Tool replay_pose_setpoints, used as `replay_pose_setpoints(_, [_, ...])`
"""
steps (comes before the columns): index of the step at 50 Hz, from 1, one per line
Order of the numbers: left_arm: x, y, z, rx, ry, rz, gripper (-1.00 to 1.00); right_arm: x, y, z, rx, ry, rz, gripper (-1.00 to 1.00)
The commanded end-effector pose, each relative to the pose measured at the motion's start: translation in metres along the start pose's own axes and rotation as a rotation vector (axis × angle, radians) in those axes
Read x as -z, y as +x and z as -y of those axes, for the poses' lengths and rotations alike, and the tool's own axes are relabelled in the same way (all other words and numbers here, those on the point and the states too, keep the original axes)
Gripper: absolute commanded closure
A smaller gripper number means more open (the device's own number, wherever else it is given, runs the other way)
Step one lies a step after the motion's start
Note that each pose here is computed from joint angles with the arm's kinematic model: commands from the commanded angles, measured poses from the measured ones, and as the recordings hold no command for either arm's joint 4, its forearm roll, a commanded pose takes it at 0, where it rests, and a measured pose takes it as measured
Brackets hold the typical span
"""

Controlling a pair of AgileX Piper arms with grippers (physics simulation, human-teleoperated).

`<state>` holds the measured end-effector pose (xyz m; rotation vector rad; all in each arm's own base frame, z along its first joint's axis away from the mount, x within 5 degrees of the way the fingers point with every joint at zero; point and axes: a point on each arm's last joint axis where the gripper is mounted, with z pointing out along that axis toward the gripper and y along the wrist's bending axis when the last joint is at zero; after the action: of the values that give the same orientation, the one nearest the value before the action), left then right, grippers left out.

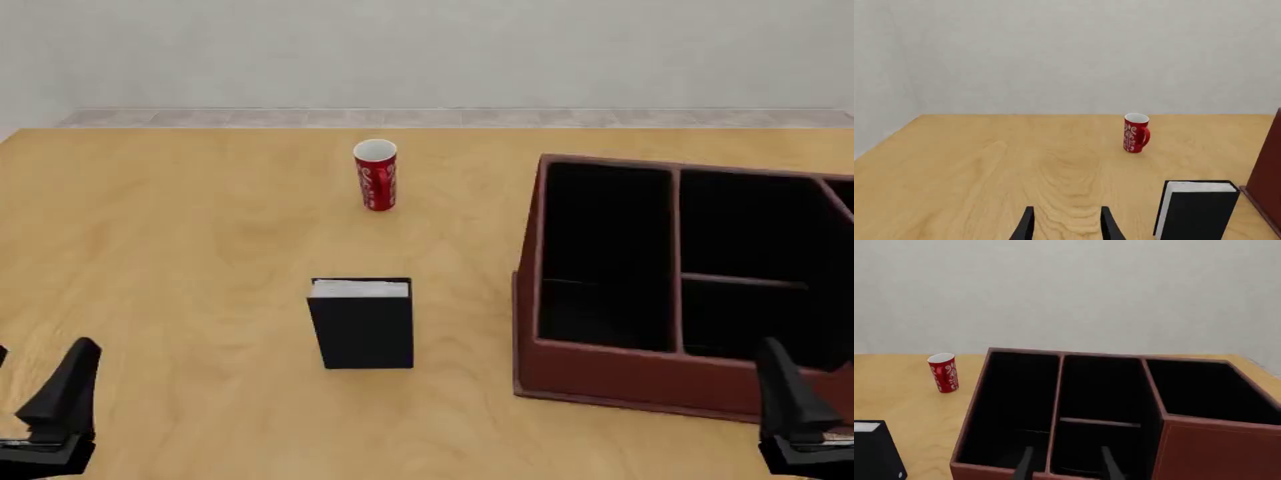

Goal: Pick up the book and place it in the left compartment of the caddy.

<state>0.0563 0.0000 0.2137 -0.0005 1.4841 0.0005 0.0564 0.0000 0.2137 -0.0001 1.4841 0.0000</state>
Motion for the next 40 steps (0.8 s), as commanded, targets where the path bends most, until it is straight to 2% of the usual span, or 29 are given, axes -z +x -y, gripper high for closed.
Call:
replay_pose_setpoints(1, [0.0,-0.001,0.0,0.0,0.001,-0.001,-1.0,0.0,-0.001,0.0,0.0,0.0,-0.001,-1.0])
replay_pose_setpoints(25, [-0.001,-0.001,0.0,0.003,-0.001,-0.005,-1.0,0.0,-0.001,0.0,-0.005,0.0,0.0,-1.0])
replay_pose_setpoints(26, [-0.001,-0.001,0.0,0.003,-0.001,-0.005,-1.0,0.0,-0.001,-0.002,-0.021,-0.029,0.003,-1.0])
replay_pose_setpoints(27, [0.0,-0.001,0.0,0.003,-0.001,-0.005,-1.0,0.001,-0.007,-0.001,-0.017,-0.016,0.044,-1.0])
replay_pose_setpoints(28, [0.0,-0.001,0.0,0.002,-0.001,-0.004,-1.0,0.001,-0.011,-0.001,-0.019,-0.023,0.053,-1.0])
replay_pose_setpoints(34, [0.0,-0.001,0.0,0.001,0.0,-0.003,-1.0,-0.013,-0.032,-0.01,0.028,-0.15,-0.002,-1.0])
replay_pose_setpoints(35, [0.0,-0.001,0.0,0.001,-0.001,-0.004,-1.0,-0.021,-0.033,-0.015,0.064,-0.194,-0.029,-1.0])
replay_pose_setpoints(38, [0.0,-0.002,0.0,-0.001,0.0,-0.001,-1.0,-0.026,-0.047,-0.017,0.054,-0.212,-0.033,-1.0])
replay_pose_setpoints(40, [0.0,-0.002,0.0,-0.001,0.0,0.0,-1.0,-0.031,-0.054,-0.02,0.095,-0.243,-0.035,-1.0])
